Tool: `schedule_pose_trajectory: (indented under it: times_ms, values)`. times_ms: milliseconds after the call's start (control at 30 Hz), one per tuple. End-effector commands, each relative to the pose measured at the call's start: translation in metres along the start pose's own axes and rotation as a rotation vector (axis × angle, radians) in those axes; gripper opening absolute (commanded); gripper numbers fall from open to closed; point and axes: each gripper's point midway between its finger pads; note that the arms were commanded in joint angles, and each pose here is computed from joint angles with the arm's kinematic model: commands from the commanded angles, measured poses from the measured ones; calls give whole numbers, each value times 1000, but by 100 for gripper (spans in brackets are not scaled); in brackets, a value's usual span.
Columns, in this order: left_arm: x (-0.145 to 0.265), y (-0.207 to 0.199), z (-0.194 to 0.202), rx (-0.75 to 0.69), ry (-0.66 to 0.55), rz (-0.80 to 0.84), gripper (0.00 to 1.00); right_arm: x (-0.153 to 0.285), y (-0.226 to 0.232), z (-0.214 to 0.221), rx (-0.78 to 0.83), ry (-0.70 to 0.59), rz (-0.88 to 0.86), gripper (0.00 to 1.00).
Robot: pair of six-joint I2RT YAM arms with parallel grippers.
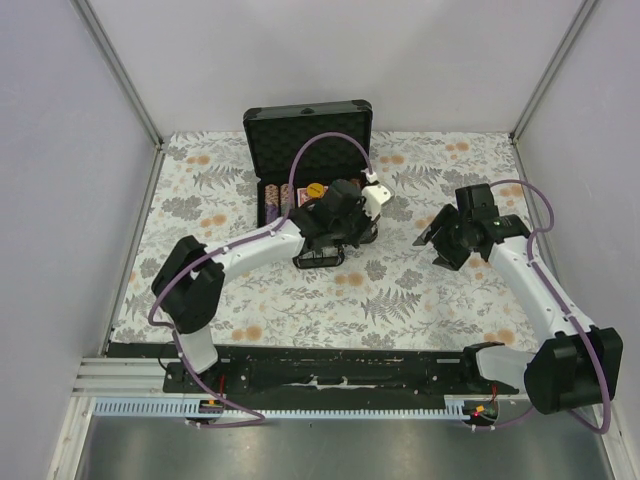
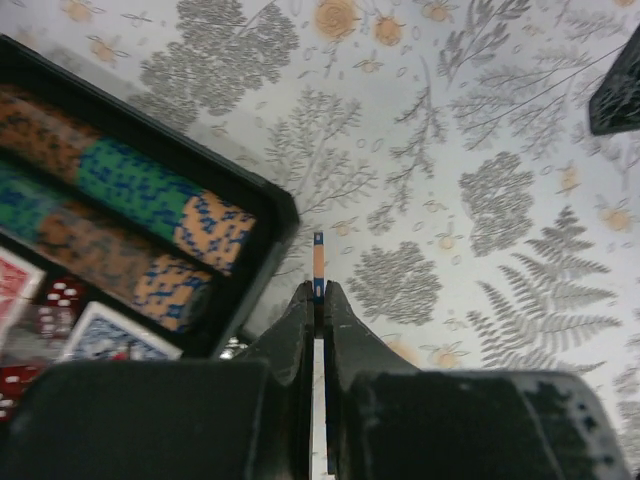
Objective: Pack up texas hold em set
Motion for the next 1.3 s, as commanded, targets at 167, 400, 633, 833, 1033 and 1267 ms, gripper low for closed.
schedule_pose_trajectory:
  times_ms: [167, 400, 633, 833, 1033, 1267]
  values:
    - [35, 44, 24, -311, 199, 95, 2, 6, -3, 1, 14, -21, -16, 71]
    - [28, 61, 30, -376, 260, 115, 2, -2, -4, 5, 13, 8, -5, 71]
    - [13, 69, 35, -412, 305, 144, 2, -5, -6, 6, 7, 10, -5, 71]
    - [3, 71, 43, -432, 339, 159, 2, -7, -4, 8, 8, 28, -7, 70]
    - [-5, 74, 52, -435, 370, 167, 2, -9, -2, 8, 9, 37, -13, 70]
    - [-11, 87, 51, -457, 392, 111, 11, -11, 3, 12, -11, 55, -45, 70]
Point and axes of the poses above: each gripper's point midway between its finger pads, its own x axis back along the fingers, its own y axis along the line the jaws close on, z = x × y, and after that the axes turned 3 degrees about -x, right-handed
